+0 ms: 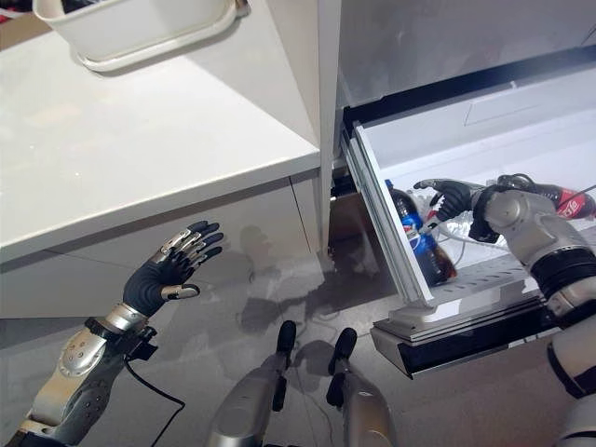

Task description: Take the drinks into the refrigerator

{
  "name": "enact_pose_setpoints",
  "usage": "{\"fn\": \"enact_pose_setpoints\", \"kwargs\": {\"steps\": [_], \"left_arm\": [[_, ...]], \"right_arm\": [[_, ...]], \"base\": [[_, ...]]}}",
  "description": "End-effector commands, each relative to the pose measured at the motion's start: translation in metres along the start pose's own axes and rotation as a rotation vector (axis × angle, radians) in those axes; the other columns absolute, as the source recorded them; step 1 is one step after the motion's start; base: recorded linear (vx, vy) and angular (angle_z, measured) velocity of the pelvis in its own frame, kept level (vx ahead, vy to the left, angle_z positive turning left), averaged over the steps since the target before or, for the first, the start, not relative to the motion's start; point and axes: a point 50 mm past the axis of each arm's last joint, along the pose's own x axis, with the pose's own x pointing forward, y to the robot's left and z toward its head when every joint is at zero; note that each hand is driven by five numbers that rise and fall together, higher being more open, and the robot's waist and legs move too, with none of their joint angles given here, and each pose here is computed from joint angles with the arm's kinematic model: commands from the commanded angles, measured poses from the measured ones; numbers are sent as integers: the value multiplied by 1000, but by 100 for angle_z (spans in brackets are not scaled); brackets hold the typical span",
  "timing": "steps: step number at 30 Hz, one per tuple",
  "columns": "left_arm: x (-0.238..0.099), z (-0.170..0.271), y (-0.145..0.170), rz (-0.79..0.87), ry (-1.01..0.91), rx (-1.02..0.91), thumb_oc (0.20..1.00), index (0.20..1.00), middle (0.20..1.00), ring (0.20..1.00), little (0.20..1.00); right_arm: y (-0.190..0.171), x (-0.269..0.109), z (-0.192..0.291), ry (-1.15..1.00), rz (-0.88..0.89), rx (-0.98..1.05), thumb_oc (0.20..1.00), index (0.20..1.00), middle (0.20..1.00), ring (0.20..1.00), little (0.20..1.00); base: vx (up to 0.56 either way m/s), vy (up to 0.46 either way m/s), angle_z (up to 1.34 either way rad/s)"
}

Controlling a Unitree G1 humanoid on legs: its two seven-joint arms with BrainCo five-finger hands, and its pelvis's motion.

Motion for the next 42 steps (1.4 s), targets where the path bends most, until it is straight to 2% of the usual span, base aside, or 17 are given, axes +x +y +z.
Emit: {"fn": "enact_pose_setpoints", "kwargs": {"steps": [1, 15, 23, 26, 29, 30, 31, 33, 35, 37, 40, 42], "left_arm": [[-7, 20, 0, -40, -44, 55, 1000, 1000, 1000, 1000, 1000], [-27, 22, 17, 2, 33, 91, 1000, 1000, 1000, 1000, 1000], [-44, 19, 23, 82, 49, 95, 1000, 1000, 1000, 1000, 1000], [-57, 20, 27, 151, 50, 116, 1000, 1000, 1000, 1000, 1000], [-59, 20, 28, 166, 50, 130, 1000, 1000, 1000, 1000, 1000], [-61, 21, 30, 189, 43, 143, 1000, 1000, 1000, 1000, 1000], [-60, 21, 29, 182, 45, 144, 1000, 1000, 1000, 1000, 1000], [-66, 22, 32, 232, 34, 161, 1000, 1000, 1000, 1000, 1000], [-68, 21, 32, 245, 37, 166, 1000, 1000, 1000, 1000, 1000], [-77, 18, 32, 297, 41, 167, 1000, 1000, 1000, 1000, 1000], [-81, 15, 32, 317, 50, 170, 1000, 1000, 1000, 1000, 1000], [-83, 10, 31, 331, 68, 165, 1000, 1000, 1000, 1000, 1000]], "right_arm": [[-5, -10, 2, -23, 31, -46, 1000, 1000, 1000, 1000, 1000], [-57, -56, -15, 31, -86, -43, 1000, 1000, 1000, 1000, 1000], [-58, -86, -15, -66, -149, 39, 1000, 1000, 1000, 1000, 1000], [-34, -104, -23, -134, -216, 123, 1000, 1000, 1000, 1000, 1000], [-11, -125, -38, -115, -281, 182, 1000, 1000, 1000, 1000, 1000], [10, -133, -45, -104, -312, 223, 1000, 1000, 1000, 1000, 1000], [11, -137, -47, -97, -314, 225, 1000, 1000, 1000, 1000, 1000], [46, -153, -61, -21, -349, 259, 1000, 1000, 1000, 1000, 1000], [56, -161, -62, 5, -349, 249, 1000, 1000, 1000, 1000, 1000], [88, -171, -68, 59, -374, 308, 1000, 1000, 1000, 1000, 1000], [109, -171, -71, 94, -352, 353, 1000, 1000, 1000, 1000, 1000], [141, -169, -84, 181, -265, 409, 1000, 1000, 1000, 1000, 1000]], "base": [[89, -14, 9], [77, -2, 1], [62, 14, -6], [40, 23, -13], [36, 26, -14], [23, 16, -14], [39, 29, -12], [45, 39, -12], [35, 40, -15], [34, 56, -25], [16, 40, -16], [12, 39, -16]]}}
